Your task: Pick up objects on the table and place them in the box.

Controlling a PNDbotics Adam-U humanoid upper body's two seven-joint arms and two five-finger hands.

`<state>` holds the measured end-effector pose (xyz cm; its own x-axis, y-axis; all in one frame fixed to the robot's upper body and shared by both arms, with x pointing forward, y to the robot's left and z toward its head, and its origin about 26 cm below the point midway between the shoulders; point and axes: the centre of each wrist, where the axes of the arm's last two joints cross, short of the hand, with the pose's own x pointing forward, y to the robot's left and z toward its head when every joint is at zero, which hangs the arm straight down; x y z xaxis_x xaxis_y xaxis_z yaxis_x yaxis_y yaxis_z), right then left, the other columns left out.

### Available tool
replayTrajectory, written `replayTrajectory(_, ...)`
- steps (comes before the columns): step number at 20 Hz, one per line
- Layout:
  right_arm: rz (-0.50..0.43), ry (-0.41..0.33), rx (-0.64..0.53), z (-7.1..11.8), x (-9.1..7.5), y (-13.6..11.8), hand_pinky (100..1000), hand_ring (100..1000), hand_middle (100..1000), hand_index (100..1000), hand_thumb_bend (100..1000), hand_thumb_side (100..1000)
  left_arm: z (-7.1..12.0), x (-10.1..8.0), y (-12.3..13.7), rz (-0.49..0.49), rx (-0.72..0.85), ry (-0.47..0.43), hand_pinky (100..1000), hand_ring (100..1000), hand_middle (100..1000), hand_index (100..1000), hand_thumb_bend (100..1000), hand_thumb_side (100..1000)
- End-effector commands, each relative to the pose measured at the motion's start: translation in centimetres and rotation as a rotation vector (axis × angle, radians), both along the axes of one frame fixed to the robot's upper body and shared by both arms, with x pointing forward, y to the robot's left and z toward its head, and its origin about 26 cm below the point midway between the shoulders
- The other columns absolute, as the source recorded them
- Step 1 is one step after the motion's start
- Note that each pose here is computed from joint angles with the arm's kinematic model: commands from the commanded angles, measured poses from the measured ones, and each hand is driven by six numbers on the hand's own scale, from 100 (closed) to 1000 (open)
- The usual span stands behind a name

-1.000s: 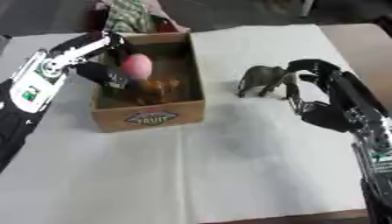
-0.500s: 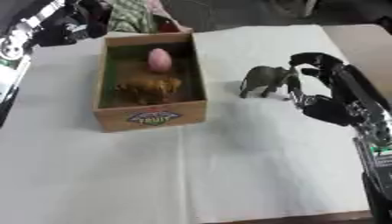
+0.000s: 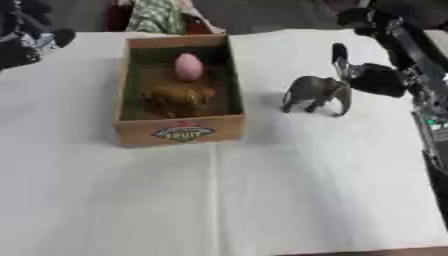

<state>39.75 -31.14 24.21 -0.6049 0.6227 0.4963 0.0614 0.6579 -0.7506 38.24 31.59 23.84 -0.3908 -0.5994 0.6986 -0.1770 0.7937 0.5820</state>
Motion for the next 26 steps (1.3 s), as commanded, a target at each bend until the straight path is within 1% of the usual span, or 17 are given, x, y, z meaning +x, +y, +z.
replayTrajectory(1, -0.041, -0.027, -0.102, 2.1, 0.3, -2.2, 914, 957, 793, 848, 100, 107, 0.9, -1.7, 0.8, 0.034, -0.078, -0.067, 732, 434, 555, 726, 657, 485)
replayTrajectory(6, -0.06, 0.016, -0.191, 2.1, 1.8, -3.0, 911, 952, 796, 855, 100, 129, -1.5, -4.0, 1.1, 0.058, -0.173, -0.063, 731, 432, 551, 725, 652, 479)
replayTrajectory(9, -0.074, 0.055, -0.234, 1.4, 2.8, -3.2, 910, 950, 795, 857, 100, 140, -2.8, -5.4, 1.1, 0.06, -0.218, -0.058, 730, 430, 548, 725, 650, 477)
replayTrajectory(11, -0.083, 0.077, -0.257, 0.8, 3.4, -3.4, 910, 950, 795, 858, 100, 145, -3.1, -5.9, 1.0, 0.061, -0.24, -0.054, 730, 428, 546, 725, 648, 473)
replayTrajectory(17, -0.083, 0.13, -0.326, -1.0, 4.4, -3.7, 909, 949, 800, 864, 100, 164, -3.5, -6.4, 1.0, 0.071, -0.268, -0.046, 729, 427, 544, 724, 643, 468)
replayTrajectory(22, -0.08, 0.17, -0.362, -2.2, 4.8, -3.8, 908, 948, 801, 865, 100, 173, -3.9, -6.5, 1.0, 0.076, -0.279, -0.035, 729, 426, 543, 725, 640, 465)
replayTrajectory(26, -0.073, 0.187, -0.384, -2.9, 5.1, -3.6, 908, 947, 801, 866, 100, 179, -4.2, -6.5, 1.1, 0.078, -0.284, -0.026, 729, 426, 543, 726, 638, 460)
